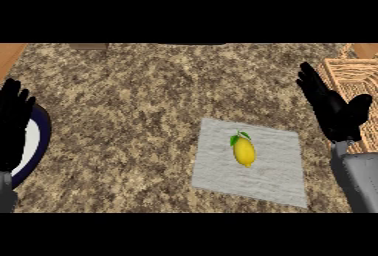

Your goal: Pick the lemon from the placemat and place it in the basket

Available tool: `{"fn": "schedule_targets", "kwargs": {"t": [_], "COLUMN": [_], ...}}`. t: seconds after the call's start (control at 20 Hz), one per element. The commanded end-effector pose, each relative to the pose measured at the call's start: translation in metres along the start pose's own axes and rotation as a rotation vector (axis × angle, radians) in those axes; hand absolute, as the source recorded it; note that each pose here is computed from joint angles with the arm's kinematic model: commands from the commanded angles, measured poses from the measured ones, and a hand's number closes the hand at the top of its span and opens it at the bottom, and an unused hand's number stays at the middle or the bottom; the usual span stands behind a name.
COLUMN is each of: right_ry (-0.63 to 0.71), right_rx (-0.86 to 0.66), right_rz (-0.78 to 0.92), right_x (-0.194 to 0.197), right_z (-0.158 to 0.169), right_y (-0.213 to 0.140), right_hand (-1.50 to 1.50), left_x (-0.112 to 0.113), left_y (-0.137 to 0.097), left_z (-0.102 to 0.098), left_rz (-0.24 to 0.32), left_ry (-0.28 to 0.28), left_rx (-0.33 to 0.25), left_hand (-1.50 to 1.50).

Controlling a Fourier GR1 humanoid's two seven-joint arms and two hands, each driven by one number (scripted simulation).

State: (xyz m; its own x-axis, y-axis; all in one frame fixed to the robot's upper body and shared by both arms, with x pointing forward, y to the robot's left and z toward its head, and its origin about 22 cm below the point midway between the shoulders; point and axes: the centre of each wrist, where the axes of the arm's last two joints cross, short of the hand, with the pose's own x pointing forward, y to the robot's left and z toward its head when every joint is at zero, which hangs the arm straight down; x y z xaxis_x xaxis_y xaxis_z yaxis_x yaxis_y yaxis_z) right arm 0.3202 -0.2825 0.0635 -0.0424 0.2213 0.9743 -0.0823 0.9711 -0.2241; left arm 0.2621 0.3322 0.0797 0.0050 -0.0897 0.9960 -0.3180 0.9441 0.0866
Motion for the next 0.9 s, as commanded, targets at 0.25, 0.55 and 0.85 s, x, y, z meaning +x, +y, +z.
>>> {"fn": "schedule_targets", "kwargs": {"t": [0.25,0.55,0.85], "right_ry": [-0.51,-0.787,-0.733], "right_rx": [0.466,0.865,0.728], "right_rz": [-0.314,0.175,0.218], "right_x": [0.099,0.091,0.118], "right_z": [-0.06,-0.016,0.031], "right_y": [0.042,0.135,0.195], "right_hand": [1.5,-1.5,-1.5], "left_x": [-0.005,-0.03,-0.051], "left_y": [-0.019,-0.038,-0.034], "left_z": [-0.007,-0.001,-0.01], "left_rz": [-0.123,-0.124,-0.125], "left_ry": [0.055,0.142,0.177], "left_rx": [-0.219,-0.277,-0.244], "left_hand": [0.0,0.0,0.0]}}
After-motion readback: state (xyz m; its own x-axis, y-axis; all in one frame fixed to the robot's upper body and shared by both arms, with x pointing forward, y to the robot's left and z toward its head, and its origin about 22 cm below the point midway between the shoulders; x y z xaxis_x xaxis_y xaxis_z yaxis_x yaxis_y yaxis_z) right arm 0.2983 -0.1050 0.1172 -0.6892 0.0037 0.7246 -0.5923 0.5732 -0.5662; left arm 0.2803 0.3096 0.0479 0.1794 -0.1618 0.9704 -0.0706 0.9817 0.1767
